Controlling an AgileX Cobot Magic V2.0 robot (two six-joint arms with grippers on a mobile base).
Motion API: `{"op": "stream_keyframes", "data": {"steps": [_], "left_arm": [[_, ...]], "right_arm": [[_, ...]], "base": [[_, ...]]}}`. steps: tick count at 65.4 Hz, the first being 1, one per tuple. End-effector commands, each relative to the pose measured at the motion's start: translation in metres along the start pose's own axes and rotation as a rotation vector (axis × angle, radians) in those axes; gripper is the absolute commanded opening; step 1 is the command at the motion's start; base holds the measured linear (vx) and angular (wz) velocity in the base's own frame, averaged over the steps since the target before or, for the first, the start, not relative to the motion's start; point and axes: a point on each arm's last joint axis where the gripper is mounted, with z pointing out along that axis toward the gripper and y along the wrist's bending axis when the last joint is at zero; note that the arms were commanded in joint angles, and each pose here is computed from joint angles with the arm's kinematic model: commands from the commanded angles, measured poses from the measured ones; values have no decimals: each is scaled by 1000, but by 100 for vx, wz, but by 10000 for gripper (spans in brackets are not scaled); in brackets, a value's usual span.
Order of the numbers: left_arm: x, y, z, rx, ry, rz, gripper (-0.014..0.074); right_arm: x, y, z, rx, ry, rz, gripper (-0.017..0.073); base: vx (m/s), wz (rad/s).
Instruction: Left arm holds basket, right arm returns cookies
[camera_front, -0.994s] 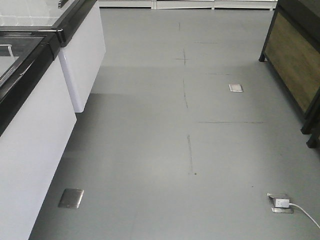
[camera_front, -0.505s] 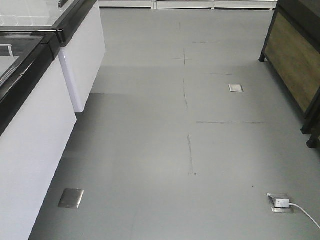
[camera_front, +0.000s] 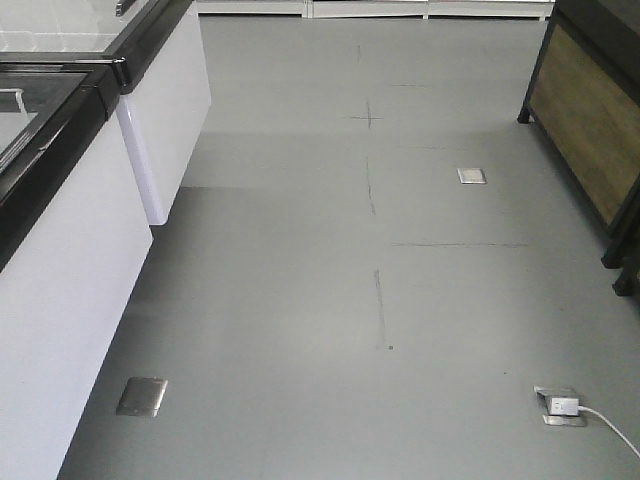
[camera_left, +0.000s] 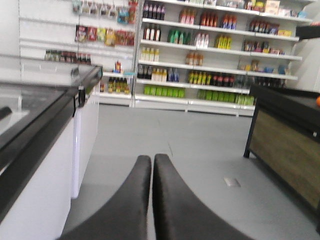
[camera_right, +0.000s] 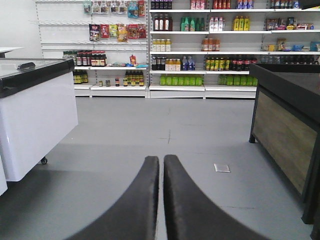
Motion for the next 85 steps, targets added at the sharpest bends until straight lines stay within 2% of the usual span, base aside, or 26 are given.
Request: {"op": "stream_keyframes", "data": {"steps": [1, 10, 21, 25, 35, 49, 61, 71, 85], "left_arm": [[-41, -7, -4, 29, -162, -1, -6], [-69, -12, 7, 21, -93, 6, -6], [-88, -15, 34, -1, 103, 74, -6], [-93, -16, 45, -5, 154, 81, -6], [-84, -15, 65, -17, 261, 67, -6], [-75, -14, 79, -27, 320, 59, -4], [-75, -14, 81, -28, 323, 59, 15], [-76, -14, 81, -26, 307, 60, 88], [-76, -14, 81, -27, 310, 60, 291]], "right_arm": [[-2, 0, -1, -1, -72, -12, -6], [-2, 0, -1, -1, -72, -12, -6], [-2, 0, -1, -1, -72, -12, -6], [-2, 0, -1, -1, -72, -12, -6], [-2, 0, -1, -1, -72, -12, -6], [-2, 0, -1, -1, -72, -12, -6], [-2, 0, -1, -1, -72, -12, -6], [-2, 0, -1, -1, -72, -12, -6], [-2, 0, -1, -1, -72, -12, -6]], "base": [[0, 0], [0, 0], [0, 0], [0, 0], [0, 0], [0, 0], [0, 0], [0, 0], [0, 0]]}}
